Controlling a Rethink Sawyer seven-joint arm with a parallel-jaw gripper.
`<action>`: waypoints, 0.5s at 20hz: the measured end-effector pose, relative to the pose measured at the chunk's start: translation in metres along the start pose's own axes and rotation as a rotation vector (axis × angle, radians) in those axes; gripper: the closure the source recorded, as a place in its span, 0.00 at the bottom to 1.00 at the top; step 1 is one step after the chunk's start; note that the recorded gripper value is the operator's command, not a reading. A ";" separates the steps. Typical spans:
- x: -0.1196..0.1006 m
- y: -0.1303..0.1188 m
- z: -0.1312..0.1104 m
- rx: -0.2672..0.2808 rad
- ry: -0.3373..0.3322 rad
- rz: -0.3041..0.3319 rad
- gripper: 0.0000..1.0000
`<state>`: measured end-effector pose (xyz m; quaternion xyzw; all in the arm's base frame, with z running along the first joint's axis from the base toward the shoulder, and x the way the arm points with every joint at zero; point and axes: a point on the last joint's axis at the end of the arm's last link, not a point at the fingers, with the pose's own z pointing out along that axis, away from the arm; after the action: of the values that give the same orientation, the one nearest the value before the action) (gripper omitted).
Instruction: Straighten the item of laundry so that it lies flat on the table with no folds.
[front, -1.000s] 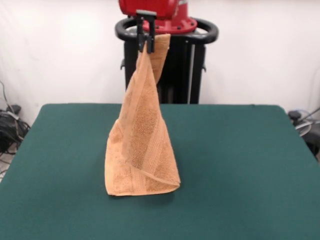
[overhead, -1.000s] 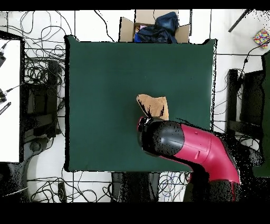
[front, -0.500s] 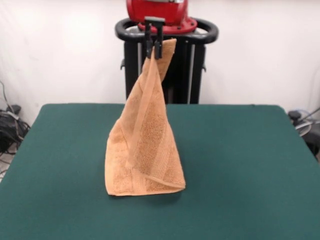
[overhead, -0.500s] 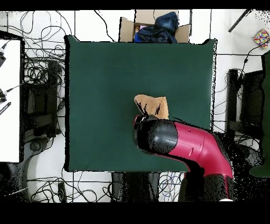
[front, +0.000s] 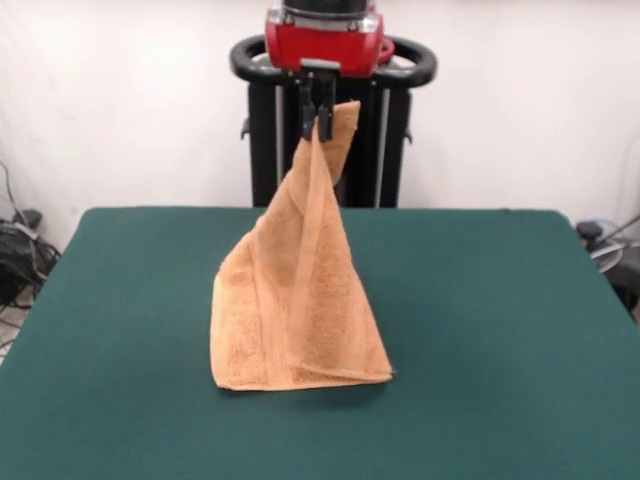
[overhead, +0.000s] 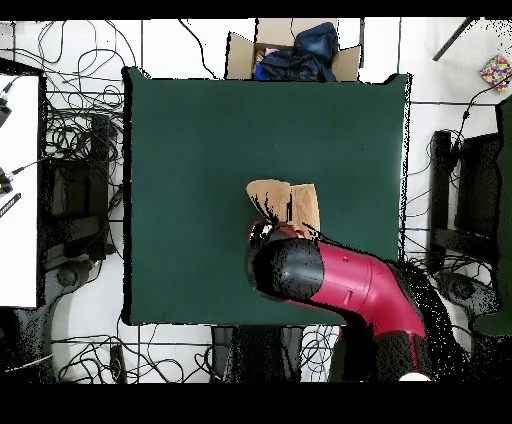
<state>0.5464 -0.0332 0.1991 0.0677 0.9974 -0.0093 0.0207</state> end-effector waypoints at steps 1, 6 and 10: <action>0.002 0.002 0.002 -0.002 -0.003 -0.002 1.00; 0.013 0.013 0.016 -0.017 -0.004 -0.018 1.00; 0.026 0.017 0.032 -0.029 0.012 -0.020 1.00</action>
<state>0.5239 -0.0136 0.1655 0.0575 0.9982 0.0054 0.0157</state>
